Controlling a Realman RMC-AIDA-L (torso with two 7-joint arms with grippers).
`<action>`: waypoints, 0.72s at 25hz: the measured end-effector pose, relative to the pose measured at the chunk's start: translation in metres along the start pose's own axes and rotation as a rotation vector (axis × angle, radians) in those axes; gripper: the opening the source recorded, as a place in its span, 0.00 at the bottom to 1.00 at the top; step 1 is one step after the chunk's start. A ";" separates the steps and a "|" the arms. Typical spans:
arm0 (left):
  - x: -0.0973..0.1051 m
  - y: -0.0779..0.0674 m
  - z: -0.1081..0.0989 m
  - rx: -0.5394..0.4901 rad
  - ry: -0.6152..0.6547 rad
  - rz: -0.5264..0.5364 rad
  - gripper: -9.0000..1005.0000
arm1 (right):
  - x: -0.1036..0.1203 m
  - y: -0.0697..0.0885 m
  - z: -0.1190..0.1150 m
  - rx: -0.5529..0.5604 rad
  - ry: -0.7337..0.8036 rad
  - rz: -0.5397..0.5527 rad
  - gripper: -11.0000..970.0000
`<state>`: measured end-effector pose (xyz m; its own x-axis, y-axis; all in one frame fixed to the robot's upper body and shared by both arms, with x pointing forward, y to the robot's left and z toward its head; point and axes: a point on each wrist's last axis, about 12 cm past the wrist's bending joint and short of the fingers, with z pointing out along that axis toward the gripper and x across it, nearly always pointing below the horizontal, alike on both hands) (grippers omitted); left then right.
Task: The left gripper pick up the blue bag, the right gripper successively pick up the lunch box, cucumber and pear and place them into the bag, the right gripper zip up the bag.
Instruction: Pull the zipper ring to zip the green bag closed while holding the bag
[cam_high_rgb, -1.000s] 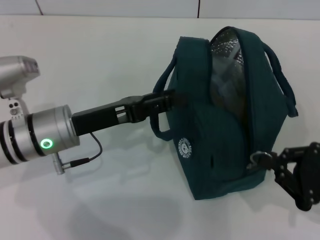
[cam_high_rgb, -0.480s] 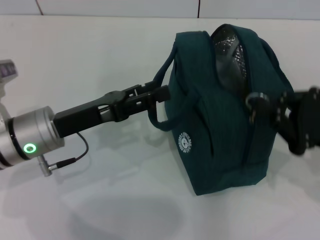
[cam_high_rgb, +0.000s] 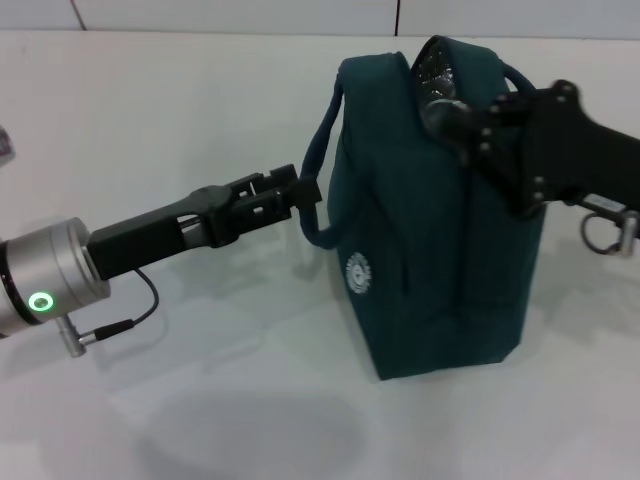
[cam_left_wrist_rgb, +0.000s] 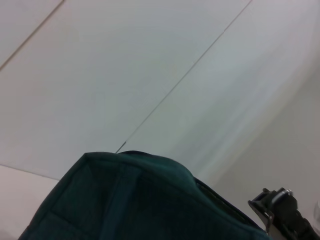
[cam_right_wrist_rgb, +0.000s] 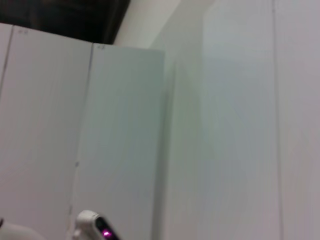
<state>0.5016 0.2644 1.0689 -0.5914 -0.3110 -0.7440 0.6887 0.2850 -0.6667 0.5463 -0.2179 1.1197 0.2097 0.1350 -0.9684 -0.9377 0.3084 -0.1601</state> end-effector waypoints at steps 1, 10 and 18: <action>-0.001 0.000 -0.001 -0.003 -0.005 0.001 0.81 | 0.000 0.000 0.004 -0.013 0.003 -0.001 0.02; -0.002 0.001 -0.022 -0.048 -0.074 -0.003 0.81 | -0.008 -0.008 0.047 -0.113 0.005 -0.042 0.02; -0.002 0.001 -0.019 -0.045 -0.064 -0.001 0.81 | -0.004 -0.007 0.046 -0.102 0.024 -0.036 0.02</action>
<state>0.4959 0.2826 1.0687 -0.5633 -0.3686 -0.7395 0.6675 0.3245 -0.6702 0.5653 -0.1776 1.1332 0.2381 0.1027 -0.9658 -0.9533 0.2151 -0.2122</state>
